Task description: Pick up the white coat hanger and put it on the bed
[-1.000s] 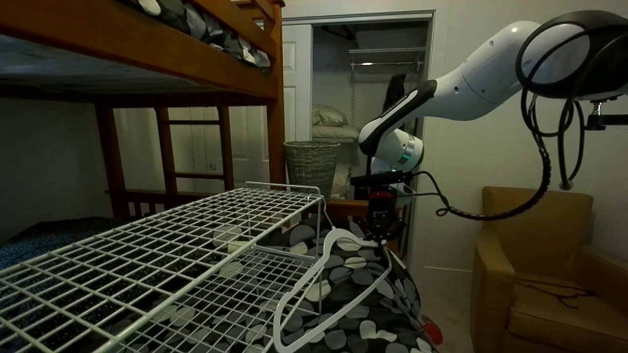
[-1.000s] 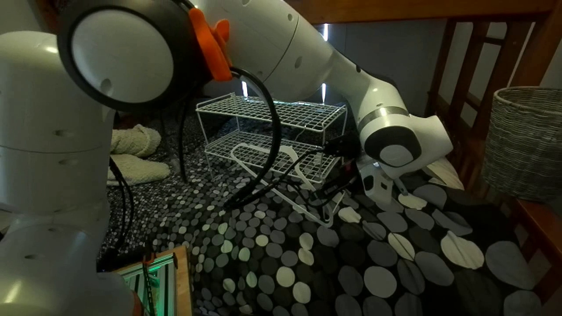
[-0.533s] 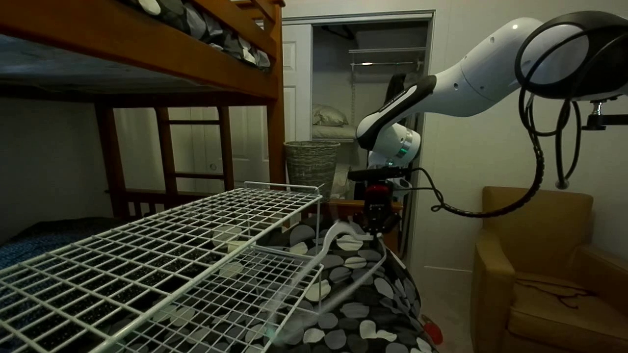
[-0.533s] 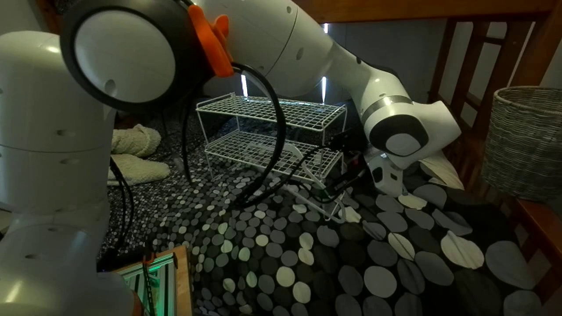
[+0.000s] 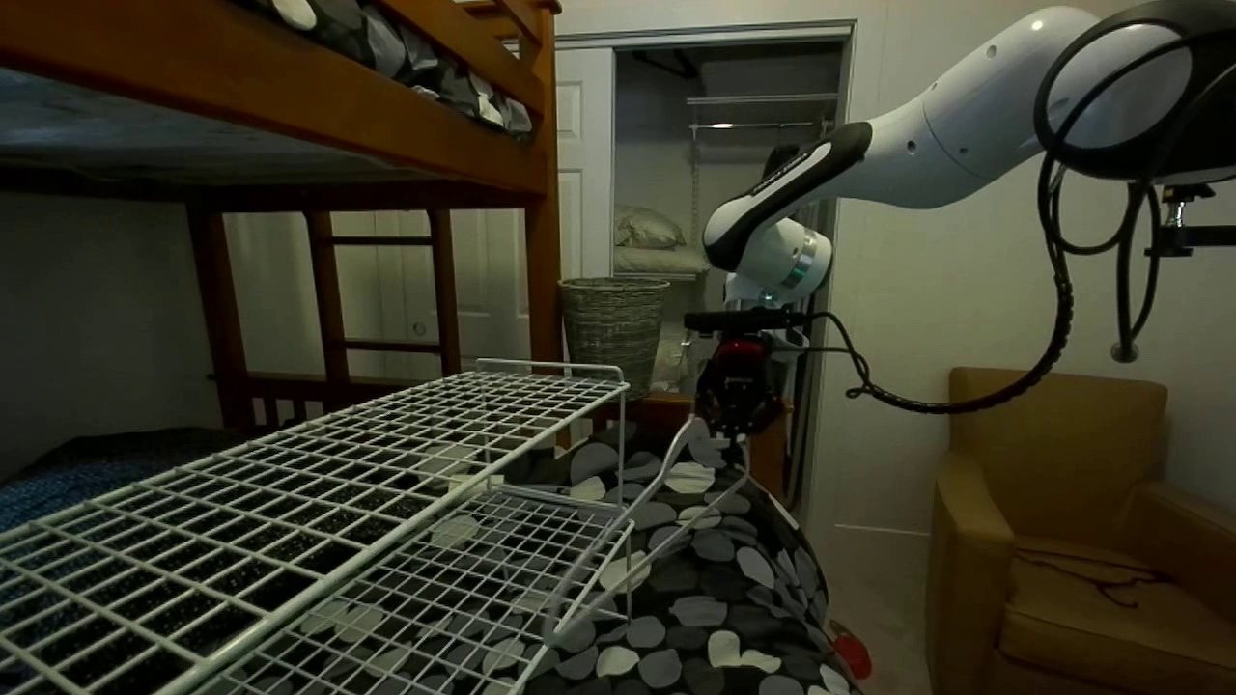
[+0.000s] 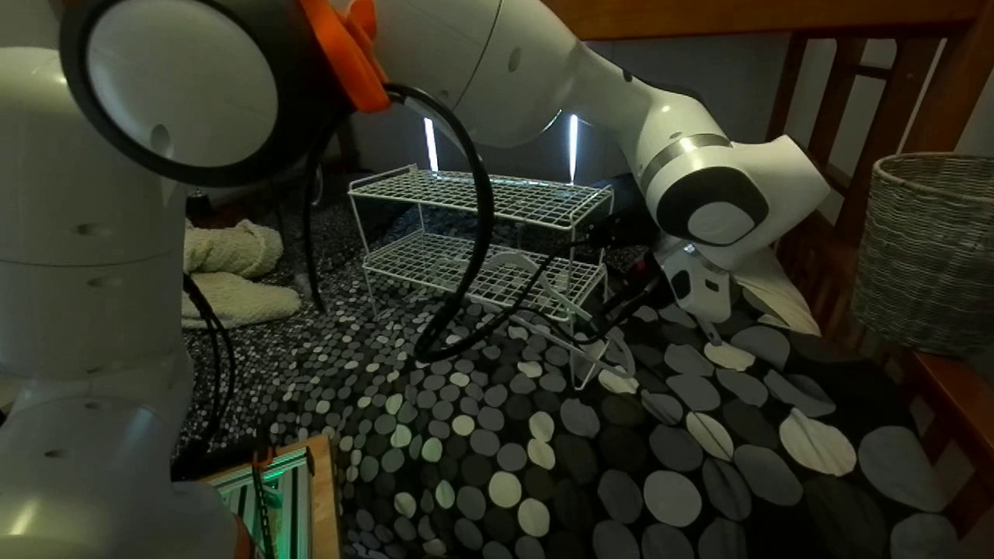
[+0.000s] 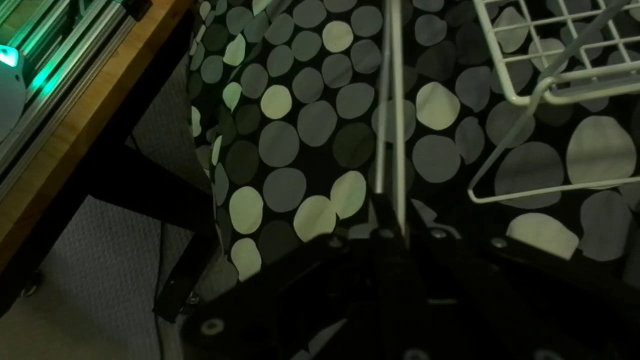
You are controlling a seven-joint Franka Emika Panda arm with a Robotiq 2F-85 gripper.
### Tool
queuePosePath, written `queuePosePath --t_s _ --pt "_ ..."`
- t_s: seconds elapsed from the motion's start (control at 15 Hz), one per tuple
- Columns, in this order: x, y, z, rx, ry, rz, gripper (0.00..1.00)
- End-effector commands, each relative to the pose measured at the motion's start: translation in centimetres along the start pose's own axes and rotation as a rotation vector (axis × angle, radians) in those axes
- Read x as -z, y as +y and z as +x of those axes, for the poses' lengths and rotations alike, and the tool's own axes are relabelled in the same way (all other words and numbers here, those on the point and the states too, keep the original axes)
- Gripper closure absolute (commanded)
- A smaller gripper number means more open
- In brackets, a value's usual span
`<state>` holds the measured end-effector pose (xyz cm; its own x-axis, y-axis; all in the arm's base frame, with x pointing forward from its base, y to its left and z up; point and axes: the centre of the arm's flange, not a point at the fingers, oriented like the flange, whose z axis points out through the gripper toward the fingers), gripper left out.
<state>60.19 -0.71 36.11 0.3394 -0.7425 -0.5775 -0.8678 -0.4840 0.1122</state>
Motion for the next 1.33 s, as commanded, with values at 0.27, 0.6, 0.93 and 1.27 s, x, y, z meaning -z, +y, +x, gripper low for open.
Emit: queuePosePath --t_s 0.27,0.6,0.93,1.27 --pt "3.0 4.5 2.8 -0.017 0.107 0.013 0.99" --pt "6.5 8.8 6.2 -0.108 0.178 0.064 0.99" --pt "8.6 13.0 9.8 -0.316 0.315 0.148 0.99" --pt "9.8 14.0 11.9 -0.546 0.388 0.296 0.99"
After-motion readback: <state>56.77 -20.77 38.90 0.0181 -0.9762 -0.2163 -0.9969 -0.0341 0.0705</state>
